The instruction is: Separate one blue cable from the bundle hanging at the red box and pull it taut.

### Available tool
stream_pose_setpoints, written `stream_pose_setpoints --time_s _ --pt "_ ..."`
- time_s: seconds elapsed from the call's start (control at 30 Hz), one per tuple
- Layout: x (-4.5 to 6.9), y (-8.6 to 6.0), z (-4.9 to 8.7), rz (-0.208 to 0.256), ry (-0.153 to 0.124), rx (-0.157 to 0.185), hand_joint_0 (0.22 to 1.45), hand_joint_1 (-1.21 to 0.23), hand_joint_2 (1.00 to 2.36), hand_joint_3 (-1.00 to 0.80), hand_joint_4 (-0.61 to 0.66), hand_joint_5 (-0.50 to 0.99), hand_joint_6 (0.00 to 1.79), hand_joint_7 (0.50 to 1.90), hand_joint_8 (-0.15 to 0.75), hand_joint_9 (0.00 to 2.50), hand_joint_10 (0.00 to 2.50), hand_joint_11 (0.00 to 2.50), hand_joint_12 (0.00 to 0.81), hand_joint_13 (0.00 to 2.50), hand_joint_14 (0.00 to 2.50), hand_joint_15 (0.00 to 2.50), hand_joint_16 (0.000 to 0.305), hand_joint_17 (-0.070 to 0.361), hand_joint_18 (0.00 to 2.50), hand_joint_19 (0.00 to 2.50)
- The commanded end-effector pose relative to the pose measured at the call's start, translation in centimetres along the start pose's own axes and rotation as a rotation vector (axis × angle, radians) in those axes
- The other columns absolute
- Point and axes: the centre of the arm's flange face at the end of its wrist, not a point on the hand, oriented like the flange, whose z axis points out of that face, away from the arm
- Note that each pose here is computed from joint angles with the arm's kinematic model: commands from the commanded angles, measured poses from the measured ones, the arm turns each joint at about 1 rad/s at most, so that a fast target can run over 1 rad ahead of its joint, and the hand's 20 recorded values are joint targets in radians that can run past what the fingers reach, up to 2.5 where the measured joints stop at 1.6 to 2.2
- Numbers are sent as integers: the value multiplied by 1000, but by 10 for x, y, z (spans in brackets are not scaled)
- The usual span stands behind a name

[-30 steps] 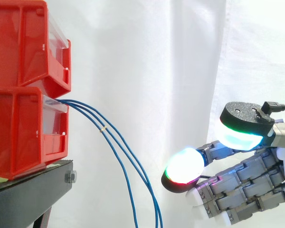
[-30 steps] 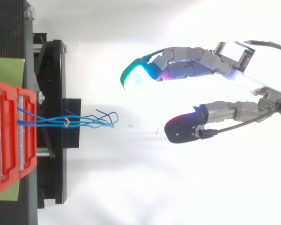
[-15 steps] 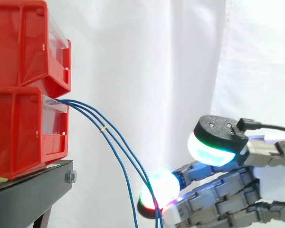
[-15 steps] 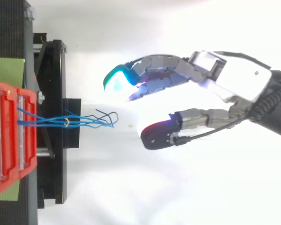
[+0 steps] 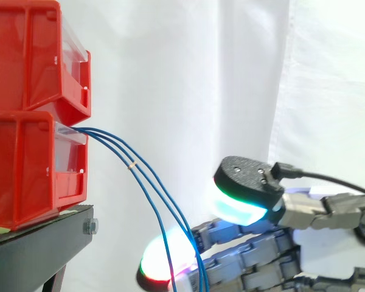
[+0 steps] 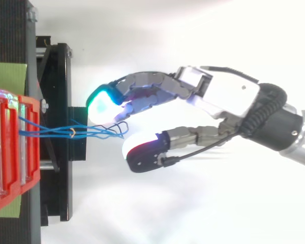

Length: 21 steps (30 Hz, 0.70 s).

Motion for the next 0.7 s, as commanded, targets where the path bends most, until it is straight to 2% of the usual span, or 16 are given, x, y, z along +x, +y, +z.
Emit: stream_pose_setpoints --time_s 0.0,0.03,0.07,0.4,0.43,0.53,0.67 --pt "10 -4 15 27 16 -12 591 -709 1003 -456 301 -185 503 842 312 727 10 342 313 545 6 158 33 75 393 251" --pt "12 -1 18 36 31 -15 593 -729 1002 -464 300 -186 503 864 312 731 12 434 319 566 7 198 34 76 404 256" --pt "13 0 17 33 34 -16 597 -740 1002 -466 300 -186 503 874 310 731 12 458 321 574 8 203 34 76 415 254" --pt "13 5 21 59 34 -31 626 -794 1000 -500 321 -179 503 929 323 776 14 574 326 676 12 281 33 75 525 261" --pt "13 5 21 65 34 -31 627 -732 1000 -493 325 -174 503 942 329 799 14 580 325 704 11 306 33 74 533 268" --pt "13 5 21 85 35 -31 635 -673 1002 -472 332 -167 503 960 332 823 14 585 318 719 12 318 32 73 541 282" --pt "12 5 21 100 35 -31 637 -638 1003 -458 334 -163 503 969 335 832 16 593 316 725 12 320 32 72 550 279"
